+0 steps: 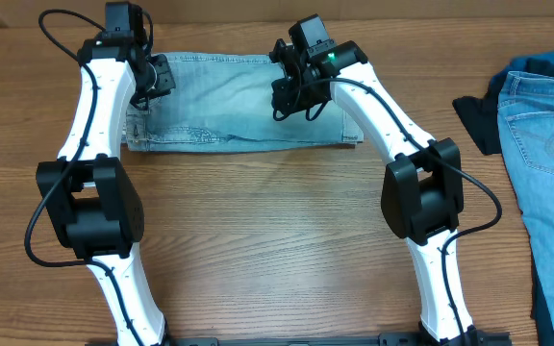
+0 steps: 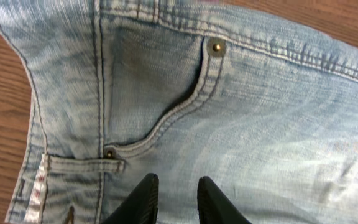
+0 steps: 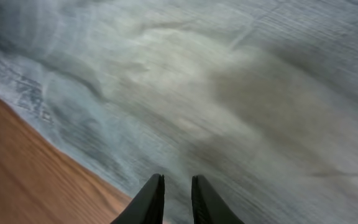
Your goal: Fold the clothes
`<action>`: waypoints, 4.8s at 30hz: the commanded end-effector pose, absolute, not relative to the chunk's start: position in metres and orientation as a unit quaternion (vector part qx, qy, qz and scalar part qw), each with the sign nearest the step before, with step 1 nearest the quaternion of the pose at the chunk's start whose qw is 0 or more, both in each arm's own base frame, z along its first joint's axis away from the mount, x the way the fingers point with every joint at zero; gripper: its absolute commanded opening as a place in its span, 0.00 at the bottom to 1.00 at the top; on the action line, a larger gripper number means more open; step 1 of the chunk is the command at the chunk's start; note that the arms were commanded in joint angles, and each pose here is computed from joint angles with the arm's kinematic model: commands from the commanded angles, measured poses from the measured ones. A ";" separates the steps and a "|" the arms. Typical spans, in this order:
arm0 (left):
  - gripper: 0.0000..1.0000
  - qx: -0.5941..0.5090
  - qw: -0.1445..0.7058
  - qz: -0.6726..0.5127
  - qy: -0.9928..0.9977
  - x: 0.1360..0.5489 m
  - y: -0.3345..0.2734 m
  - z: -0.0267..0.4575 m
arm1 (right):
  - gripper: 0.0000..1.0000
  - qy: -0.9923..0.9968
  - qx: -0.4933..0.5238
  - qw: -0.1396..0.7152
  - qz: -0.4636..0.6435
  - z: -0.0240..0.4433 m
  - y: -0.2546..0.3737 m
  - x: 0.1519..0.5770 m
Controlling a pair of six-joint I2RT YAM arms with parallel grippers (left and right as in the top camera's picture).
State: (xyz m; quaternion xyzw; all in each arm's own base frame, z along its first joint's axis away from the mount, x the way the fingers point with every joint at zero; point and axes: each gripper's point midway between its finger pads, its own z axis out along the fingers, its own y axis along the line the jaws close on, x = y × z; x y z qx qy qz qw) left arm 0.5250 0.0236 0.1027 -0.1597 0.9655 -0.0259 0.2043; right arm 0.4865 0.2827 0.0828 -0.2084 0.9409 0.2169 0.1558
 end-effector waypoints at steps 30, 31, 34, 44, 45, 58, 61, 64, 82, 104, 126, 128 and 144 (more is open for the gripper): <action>0.15 -0.116 0.284 -0.062 0.950 0.550 -0.009 0.138 | 0.12 0.920 -0.240 0.181 0.251 0.073 0.324 0.480; 0.13 -0.114 0.276 -0.063 0.952 0.549 -0.011 0.131 | 0.11 0.920 -0.242 0.178 0.251 0.068 0.326 0.477; 0.13 -0.101 0.238 -0.061 0.964 0.547 -0.023 0.093 | 0.08 0.922 -0.246 0.166 0.250 0.046 0.329 0.466; 0.14 -0.098 0.151 -0.042 0.983 0.535 -0.028 -0.005 | 0.04 0.932 -0.232 0.133 0.246 0.012 0.326 0.445; 0.15 -0.098 0.146 -0.036 0.984 0.533 -0.025 -0.010 | 0.04 0.932 -0.231 0.130 0.246 0.011 0.325 0.445; 0.13 -0.117 0.107 0.086 0.984 0.508 0.057 -0.012 | 0.04 0.966 -0.033 0.115 0.227 0.014 0.210 0.499; 0.11 -0.127 0.096 0.086 0.983 0.502 0.068 -0.013 | 0.04 0.971 0.010 0.106 0.216 0.017 0.166 0.508; 0.13 -0.119 0.102 0.052 0.986 0.507 0.057 -0.013 | 0.04 0.972 0.052 0.092 0.208 0.014 0.126 0.509; 0.19 -0.019 0.219 -0.024 0.975 0.557 -0.063 0.082 | 0.04 0.923 -0.144 0.281 0.221 0.094 0.242 0.549; 0.16 -0.034 0.243 0.067 0.967 0.568 0.003 0.042 | 0.09 0.970 0.002 0.224 0.094 -0.032 0.161 0.568; 0.36 -0.036 0.259 -0.008 0.965 0.577 0.000 0.051 | 0.04 0.996 0.075 0.033 0.040 -0.060 0.070 0.491; 0.34 -0.036 0.265 -0.008 0.964 0.580 0.000 0.054 | 0.04 0.996 0.075 0.035 0.040 -0.059 0.070 0.492; 0.67 -0.144 0.201 -0.012 0.969 0.544 0.017 0.134 | 0.74 0.984 0.055 0.141 0.099 0.109 0.071 0.520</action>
